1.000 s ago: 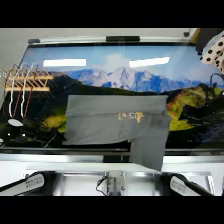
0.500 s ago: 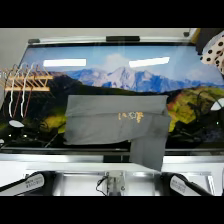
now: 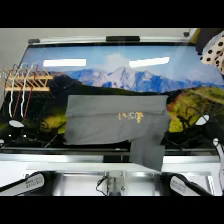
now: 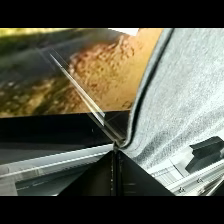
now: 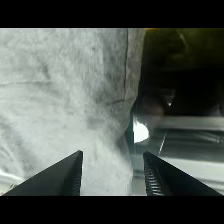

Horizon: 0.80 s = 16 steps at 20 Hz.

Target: Fold the shirts.

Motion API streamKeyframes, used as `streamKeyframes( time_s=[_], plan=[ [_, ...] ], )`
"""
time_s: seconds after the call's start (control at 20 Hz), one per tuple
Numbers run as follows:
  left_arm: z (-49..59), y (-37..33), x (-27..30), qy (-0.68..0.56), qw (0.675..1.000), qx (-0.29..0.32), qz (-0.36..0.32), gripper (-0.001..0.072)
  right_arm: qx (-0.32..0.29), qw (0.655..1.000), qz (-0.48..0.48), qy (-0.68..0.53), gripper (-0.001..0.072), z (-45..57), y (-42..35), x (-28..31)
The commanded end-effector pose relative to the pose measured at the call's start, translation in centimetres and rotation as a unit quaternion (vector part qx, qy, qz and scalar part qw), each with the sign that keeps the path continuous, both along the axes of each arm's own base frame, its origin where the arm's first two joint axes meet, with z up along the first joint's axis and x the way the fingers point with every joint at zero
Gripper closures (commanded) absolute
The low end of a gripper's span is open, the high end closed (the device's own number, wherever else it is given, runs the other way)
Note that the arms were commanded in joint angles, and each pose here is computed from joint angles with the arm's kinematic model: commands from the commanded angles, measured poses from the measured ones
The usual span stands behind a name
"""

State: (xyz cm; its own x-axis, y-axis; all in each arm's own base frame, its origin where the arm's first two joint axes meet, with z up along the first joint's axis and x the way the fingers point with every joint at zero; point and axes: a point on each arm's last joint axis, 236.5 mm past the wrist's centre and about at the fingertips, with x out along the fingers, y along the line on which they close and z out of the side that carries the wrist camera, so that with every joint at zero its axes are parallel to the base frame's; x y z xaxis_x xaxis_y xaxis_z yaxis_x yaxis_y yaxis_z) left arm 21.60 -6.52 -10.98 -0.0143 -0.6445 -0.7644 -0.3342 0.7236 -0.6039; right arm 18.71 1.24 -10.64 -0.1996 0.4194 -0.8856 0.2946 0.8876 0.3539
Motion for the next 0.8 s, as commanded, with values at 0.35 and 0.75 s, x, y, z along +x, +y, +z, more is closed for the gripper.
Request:
streamKeyframes(
  time_s=[0.35, 0.75],
  plan=[
    [1.1, 0.4, 1.5, -0.048, 0.998, 0.002, -0.029, 0.0679, 0.045, 0.994, 0.062, -0.072, 0.0653, 1.7, 3.6, 2.2],
    [9.3, 3.8, 15.8, -0.191, 0.979, 0.057, 0.041, 0.068, -0.045, 0.958, -0.06, -0.276, 0.0655, 10.2, -0.5, 19.0]
  ],
)
